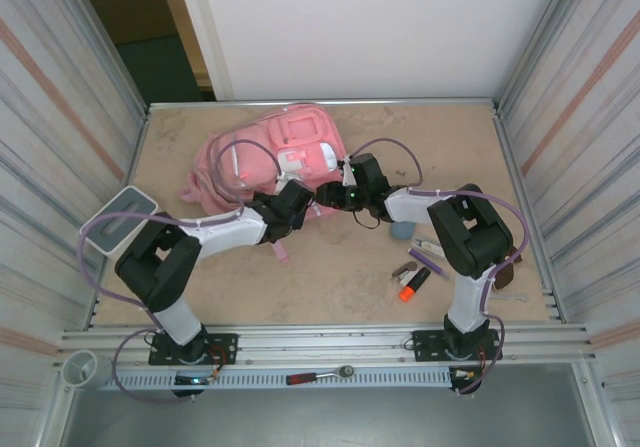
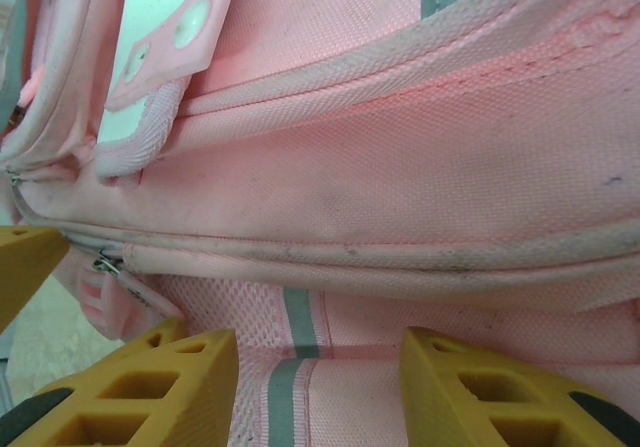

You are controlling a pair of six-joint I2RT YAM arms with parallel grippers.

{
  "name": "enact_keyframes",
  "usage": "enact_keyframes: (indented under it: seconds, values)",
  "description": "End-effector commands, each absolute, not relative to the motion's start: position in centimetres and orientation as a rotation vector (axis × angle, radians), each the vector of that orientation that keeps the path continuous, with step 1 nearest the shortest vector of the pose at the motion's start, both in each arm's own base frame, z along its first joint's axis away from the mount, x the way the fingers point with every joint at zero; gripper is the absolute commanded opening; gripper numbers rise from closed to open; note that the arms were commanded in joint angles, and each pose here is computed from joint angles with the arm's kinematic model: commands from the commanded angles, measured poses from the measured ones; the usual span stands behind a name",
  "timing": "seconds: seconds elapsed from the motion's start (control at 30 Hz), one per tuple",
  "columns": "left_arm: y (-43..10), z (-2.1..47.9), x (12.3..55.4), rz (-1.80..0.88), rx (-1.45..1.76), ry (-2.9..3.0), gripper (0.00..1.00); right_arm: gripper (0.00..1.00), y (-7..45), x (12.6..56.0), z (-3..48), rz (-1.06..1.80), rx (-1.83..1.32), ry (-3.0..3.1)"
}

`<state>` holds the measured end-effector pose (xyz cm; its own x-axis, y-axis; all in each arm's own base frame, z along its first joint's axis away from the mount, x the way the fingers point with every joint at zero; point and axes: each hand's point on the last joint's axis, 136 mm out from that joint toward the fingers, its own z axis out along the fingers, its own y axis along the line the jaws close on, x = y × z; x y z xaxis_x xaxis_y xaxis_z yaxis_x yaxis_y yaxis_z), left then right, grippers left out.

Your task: Pack the student bag

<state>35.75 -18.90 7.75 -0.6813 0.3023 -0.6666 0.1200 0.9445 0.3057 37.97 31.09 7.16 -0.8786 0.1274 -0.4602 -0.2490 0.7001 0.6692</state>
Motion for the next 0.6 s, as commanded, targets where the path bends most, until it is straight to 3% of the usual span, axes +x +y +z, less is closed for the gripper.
enact_keyframes:
  seconds: [0.0, 0.3, 0.57]
  values:
    - [-18.4, 9.1, 36.8, 0.406, 0.289, 2.272, 0.88, 0.45, 30.2, 37.2, 5.2, 1.041, -0.044, 2.497]
    - [-18.9, 9.6, 37.0, 0.385, 0.315, 2.264, 0.74, 0.45, 30.0, 36.9, 4.5, 1.031, -0.038, 2.519]
    - [-19.0, 9.2, 35.9, 0.318, 0.325, 2.294, 0.52, 0.45, 29.9, 37.0, 4.3, 1.029, -0.039, 2.528]
